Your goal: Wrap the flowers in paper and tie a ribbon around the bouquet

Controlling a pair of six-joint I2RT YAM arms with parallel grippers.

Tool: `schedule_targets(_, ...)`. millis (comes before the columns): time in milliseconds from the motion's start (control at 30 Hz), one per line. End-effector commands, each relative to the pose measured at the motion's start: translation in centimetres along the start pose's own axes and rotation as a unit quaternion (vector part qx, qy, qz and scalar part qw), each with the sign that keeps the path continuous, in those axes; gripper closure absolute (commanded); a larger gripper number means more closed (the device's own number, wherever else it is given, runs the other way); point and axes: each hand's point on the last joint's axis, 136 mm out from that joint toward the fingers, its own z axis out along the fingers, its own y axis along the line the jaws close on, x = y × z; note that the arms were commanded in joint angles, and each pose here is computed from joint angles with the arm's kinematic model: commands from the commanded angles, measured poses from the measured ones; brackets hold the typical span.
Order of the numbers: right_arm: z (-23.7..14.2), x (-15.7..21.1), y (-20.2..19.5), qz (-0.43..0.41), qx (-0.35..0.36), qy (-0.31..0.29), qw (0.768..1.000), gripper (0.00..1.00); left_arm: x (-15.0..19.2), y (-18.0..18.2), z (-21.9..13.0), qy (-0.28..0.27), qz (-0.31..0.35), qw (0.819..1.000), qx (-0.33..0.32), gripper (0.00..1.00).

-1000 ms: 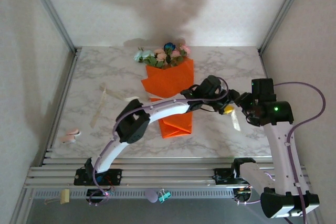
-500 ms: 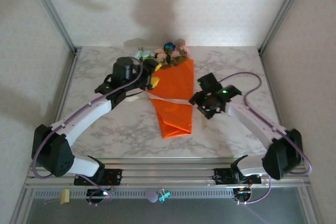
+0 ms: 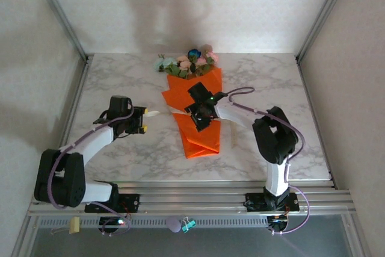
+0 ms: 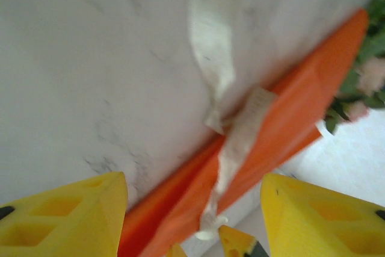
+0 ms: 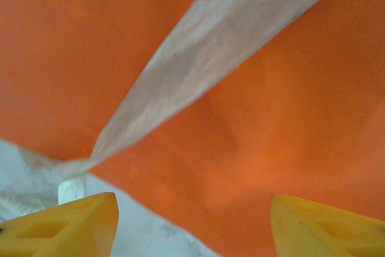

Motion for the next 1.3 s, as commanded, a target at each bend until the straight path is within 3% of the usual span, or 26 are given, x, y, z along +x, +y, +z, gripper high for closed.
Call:
schedule_targets(0,0.1,-0.3,3.8,0.059,-0.047,-0.004,0.997,0.33,-0.3,-3.0,0.9,0.008,0.009,0.999,0.032,0.39)
schedule_targets(167,2.3,-0.9,4.0,0.104,-0.042,-0.008,0.994,0.36,-1.0,-2.8,2.3,0.002,0.008,1.0,0.014,0.39)
schedule_targets(300,3.5,-1.8,3.5,0.128,-0.028,-0.027,0.991,0.47,-1.2,-3.1,2.8,0.003,0.005,1.0,0.012,0.41)
schedule_targets(333,3.7,-2.1,3.4,0.133,-0.026,-0.031,0.99,0.52,-1.2,-3.3,2.8,0.002,0.007,1.0,0.012,0.42)
schedule_targets(467,4.2,-2.9,3.4,0.145,-0.025,-0.037,0.988,0.92,-1.2,-4.1,2.6,0.002,0.021,1.0,0.011,0.43)
schedule_targets(533,3.3,-3.0,4.3,0.129,-0.035,-0.037,0.99,1.0,-1.2,-4.2,2.4,0.002,0.027,1.0,0.009,0.44)
schedule_targets(633,-0.5,-2.5,6.0,0.067,-0.053,-0.041,0.995,1.0,-1.2,-3.8,1.9,-0.001,0.03,1.0,0.004,0.41)
schedule_targets(733,-4.8,-1.2,5.3,-0.002,-0.053,-0.037,0.998,1.0,-0.8,-3.0,1.7,0.003,0.028,1.0,-0.001,0.37)
schedule_targets(1033,-13.2,-0.6,-9.3,-0.146,0.023,0.005,0.989,1.0,0.6,-0.1,3.8,0.009,0.034,0.999,-0.036,0.31)
schedule_targets(1167,-17.6,-2.9,-16.3,-0.195,0.069,-0.034,0.978,1.0,0.5,1.6,4.0,-0.014,0.049,0.996,-0.071,0.31)
schedule_targets(1267,-18.7,-4.3,-21.0,-0.21,0.115,-0.023,0.971,1.0,0.8,2.4,3.9,-0.028,0.068,0.993,-0.088,0.31)
